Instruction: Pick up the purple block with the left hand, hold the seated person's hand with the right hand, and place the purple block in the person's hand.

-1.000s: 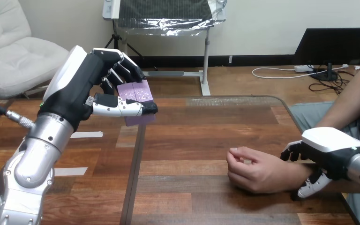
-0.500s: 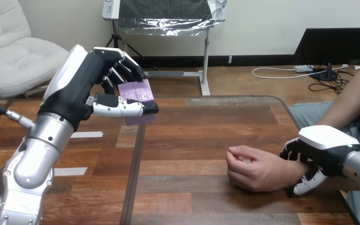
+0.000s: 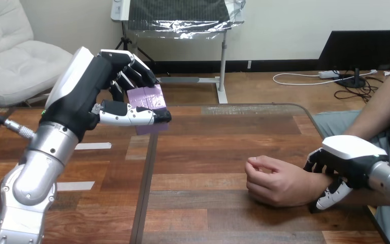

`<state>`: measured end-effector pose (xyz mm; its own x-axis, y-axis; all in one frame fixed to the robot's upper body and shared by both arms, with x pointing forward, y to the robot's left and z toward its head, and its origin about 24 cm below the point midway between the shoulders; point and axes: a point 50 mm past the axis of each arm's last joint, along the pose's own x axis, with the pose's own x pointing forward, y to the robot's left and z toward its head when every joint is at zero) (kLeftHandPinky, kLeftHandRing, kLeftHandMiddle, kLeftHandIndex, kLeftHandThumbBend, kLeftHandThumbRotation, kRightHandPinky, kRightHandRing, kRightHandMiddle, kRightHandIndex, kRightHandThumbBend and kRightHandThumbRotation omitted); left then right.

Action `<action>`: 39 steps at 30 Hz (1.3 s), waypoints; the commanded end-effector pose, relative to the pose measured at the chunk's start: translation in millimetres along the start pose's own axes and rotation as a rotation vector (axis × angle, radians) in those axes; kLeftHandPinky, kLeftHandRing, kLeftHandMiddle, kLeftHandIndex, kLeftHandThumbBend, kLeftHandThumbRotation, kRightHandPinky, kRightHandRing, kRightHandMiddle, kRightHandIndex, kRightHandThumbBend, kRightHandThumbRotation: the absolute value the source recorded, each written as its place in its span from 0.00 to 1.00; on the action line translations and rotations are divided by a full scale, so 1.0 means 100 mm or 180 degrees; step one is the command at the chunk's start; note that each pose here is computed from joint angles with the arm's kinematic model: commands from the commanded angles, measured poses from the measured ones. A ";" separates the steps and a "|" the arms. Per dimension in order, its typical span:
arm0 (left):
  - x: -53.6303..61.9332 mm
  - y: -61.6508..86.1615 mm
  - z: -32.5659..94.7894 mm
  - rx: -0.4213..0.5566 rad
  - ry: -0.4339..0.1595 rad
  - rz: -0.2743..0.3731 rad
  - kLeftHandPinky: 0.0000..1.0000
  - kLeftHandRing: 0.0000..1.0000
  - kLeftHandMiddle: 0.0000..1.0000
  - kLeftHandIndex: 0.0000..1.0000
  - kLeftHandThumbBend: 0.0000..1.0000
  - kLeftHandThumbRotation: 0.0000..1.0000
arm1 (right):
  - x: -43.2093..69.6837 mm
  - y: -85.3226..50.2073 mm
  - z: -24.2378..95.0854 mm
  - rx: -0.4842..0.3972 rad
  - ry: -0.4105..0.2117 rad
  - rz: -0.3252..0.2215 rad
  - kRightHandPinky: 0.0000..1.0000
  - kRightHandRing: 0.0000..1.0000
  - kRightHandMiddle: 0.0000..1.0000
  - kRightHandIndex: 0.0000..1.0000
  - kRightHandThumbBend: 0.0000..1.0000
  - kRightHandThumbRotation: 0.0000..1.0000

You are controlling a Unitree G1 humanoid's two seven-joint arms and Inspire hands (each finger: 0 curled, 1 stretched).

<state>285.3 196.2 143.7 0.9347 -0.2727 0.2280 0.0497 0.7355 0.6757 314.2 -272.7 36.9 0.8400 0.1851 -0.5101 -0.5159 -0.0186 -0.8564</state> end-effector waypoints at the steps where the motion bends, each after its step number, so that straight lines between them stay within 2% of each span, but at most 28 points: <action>1: 0.04 0.12 0.09 0.0043 -0.0177 0.0146 0.27 0.34 0.42 0.45 0.61 0.00 | 0.15 0.39 0.26 0.0124 -0.0153 0.0429 0.48 0.58 0.65 0.67 0.86 0.06; 10: 0.04 0.14 0.09 0.0041 -0.0181 0.0185 0.27 0.35 0.42 0.44 0.61 0.00 | 0.16 0.42 0.26 0.0094 -0.0058 0.0612 0.43 0.54 0.62 0.68 0.90 0.01; 21: 0.03 0.16 0.11 0.0052 -0.0183 0.0218 0.28 0.36 0.42 0.44 0.61 0.00 | 0.17 0.43 0.25 0.0148 0.0063 0.0840 0.38 0.50 0.58 0.66 0.92 0.00; 30: 0.03 0.16 0.11 0.0024 -0.0199 0.0229 0.28 0.36 0.42 0.44 0.61 0.00 | 0.18 0.43 0.24 0.0185 0.0152 0.1001 0.44 0.55 0.63 0.66 0.93 0.00; 39: 0.04 0.17 0.11 0.0012 -0.0220 0.0231 0.29 0.36 0.42 0.44 0.61 0.00 | 0.19 0.45 0.23 0.0121 0.0229 0.1081 0.44 0.55 0.62 0.66 0.93 0.00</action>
<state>284.8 199.1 146.2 0.9330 -0.2652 0.2434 0.0335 0.7374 0.6746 331.2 -261.4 42.0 0.7796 0.0982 -0.6186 -0.6225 0.0127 -0.7825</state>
